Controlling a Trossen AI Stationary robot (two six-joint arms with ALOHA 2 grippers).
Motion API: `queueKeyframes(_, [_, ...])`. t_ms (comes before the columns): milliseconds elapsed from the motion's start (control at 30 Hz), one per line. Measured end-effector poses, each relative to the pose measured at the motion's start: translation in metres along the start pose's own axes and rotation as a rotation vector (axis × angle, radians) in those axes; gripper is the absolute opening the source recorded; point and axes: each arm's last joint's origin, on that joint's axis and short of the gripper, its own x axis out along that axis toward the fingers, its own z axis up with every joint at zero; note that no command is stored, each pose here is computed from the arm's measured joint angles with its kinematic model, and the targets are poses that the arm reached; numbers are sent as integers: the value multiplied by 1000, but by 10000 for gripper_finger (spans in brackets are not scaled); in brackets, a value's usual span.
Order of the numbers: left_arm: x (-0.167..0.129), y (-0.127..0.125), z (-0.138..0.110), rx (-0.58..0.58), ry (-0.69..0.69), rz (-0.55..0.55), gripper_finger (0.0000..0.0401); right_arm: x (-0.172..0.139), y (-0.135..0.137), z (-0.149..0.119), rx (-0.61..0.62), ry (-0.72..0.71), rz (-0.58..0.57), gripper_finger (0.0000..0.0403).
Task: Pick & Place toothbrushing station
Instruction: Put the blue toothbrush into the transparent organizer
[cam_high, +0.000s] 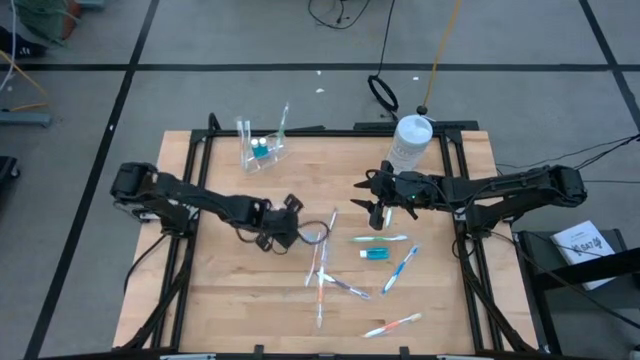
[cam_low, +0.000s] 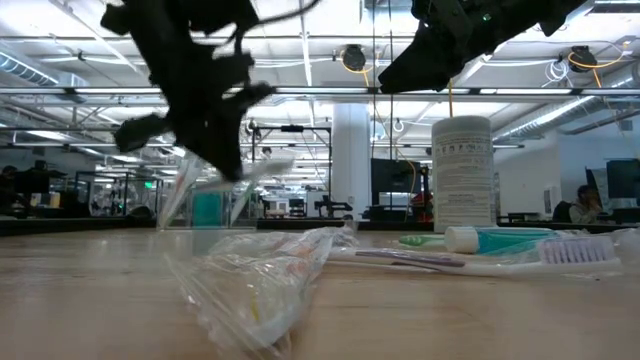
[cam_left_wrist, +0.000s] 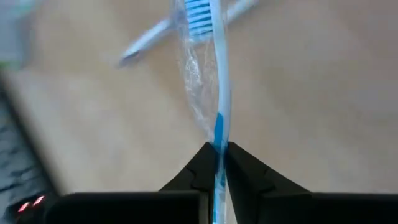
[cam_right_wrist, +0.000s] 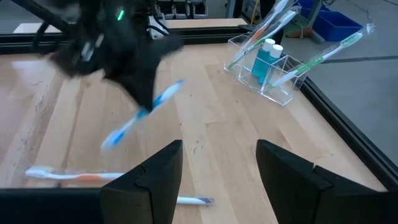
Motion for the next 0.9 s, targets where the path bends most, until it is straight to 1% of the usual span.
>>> queueKeyframes(67, [-19, 16, -5, -67, -49, 97, 18, 0, 0, 0, 0, -1, 0, 196])
queueKeyframes(100, [-28, 25, -9, -131, -69, 164, 12, 0, 0, 0, 0, 0, 0, 196])
queueKeyframes(133, [-37, 34, -13, -220, -93, 234, 9, 0, 0, 0, 0, -1, 0, 196])
queueKeyframes(200, [-50, 55, -23, -441, -141, 382, 10, 0, 0, 0, 0, -1, 0, 196])
queueKeyframes(300, [-65, 86, -46, -727, -204, 577, 18, 0, 0, 0, 1, -3, 0, 196])
queueKeyframes(367, [-69, 101, -62, -875, -262, 653, 15, 0, 0, 0, 1, -3, 0, 196])
queueKeyframes(433, [-64, 112, -78, -980, -330, 728, 7, 0, 0, 0, 1, -2, 1, 196])
queueKeyframes(533, [-44, 118, -106, -1062, -407, 826, 10, 0, 0, 0, 0, 0, 1, 196])
queueKeyframes(633, [-23, 114, -130, -1140, -438, 933, 15, 0, 0, 0, -1, 6, 0, 196])
queueKeyframes(700, [-9, 109, -144, -1188, -432, 999, 11, 0, 0, -1, -2, 13, 0, 196])
queueKeyframes(767, [5, 104, -155, -1199, -415, 1048, 6, 0, 0, -2, -4, 17, -1, 196])
queueKeyframes(900, [30, 101, -169, -1154, -385, 1109, 13, 0, 0, -2, -27, 17, -1, 196])
